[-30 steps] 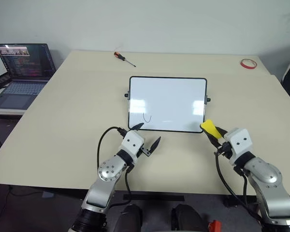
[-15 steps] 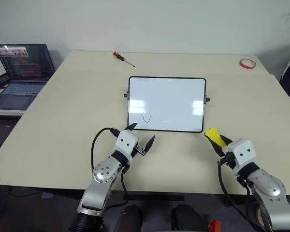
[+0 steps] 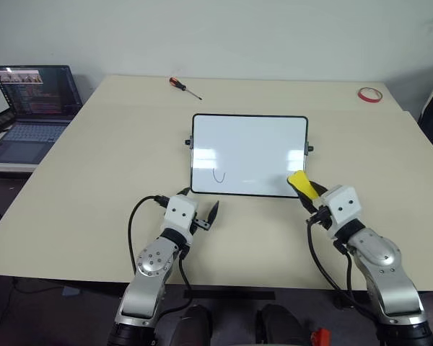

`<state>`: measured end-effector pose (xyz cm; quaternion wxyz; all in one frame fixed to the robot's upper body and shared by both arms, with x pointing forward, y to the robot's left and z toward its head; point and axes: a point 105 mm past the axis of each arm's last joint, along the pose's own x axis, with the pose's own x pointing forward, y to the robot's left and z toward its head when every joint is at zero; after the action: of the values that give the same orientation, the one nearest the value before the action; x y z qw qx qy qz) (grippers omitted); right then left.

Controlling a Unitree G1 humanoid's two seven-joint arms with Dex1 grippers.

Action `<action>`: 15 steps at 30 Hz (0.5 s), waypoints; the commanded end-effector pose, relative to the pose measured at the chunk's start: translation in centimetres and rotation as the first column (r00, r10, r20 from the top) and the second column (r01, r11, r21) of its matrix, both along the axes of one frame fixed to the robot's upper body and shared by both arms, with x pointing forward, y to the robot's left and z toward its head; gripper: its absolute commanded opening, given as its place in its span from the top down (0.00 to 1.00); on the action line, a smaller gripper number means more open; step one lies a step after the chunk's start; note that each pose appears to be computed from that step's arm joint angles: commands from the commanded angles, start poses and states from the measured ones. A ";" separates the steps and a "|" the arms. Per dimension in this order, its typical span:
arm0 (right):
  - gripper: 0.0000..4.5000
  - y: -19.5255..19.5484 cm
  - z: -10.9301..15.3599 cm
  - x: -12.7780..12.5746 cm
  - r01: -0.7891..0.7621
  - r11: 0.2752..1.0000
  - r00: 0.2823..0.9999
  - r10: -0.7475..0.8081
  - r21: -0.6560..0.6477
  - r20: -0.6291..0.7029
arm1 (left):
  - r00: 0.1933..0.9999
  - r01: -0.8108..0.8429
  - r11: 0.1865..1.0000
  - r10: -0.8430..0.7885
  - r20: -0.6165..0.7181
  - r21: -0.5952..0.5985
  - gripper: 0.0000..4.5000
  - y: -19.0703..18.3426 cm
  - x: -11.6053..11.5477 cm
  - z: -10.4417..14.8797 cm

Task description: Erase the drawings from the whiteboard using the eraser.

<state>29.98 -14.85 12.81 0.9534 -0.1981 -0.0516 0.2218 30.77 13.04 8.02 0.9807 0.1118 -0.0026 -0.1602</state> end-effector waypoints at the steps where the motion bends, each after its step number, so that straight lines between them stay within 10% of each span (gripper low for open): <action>1: 0.75 0.3 0.8 0.4 -0.008 1.000 0.999 0.008 -0.009 0.034 | 0.999 -0.015 1.000 0.015 0.039 -0.011 0.00 0.4 -0.2 1.1; 15: 0.75 9.3 2.8 4.9 -0.237 0.971 0.962 0.238 -0.025 0.130 | 0.999 0.036 0.998 -0.034 0.035 -0.054 0.00 -0.7 0.0 1.2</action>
<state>34.82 -6.20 14.59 0.9202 -0.2021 -0.1096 0.3169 30.84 12.62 8.14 0.9820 0.0875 -0.0046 -0.1674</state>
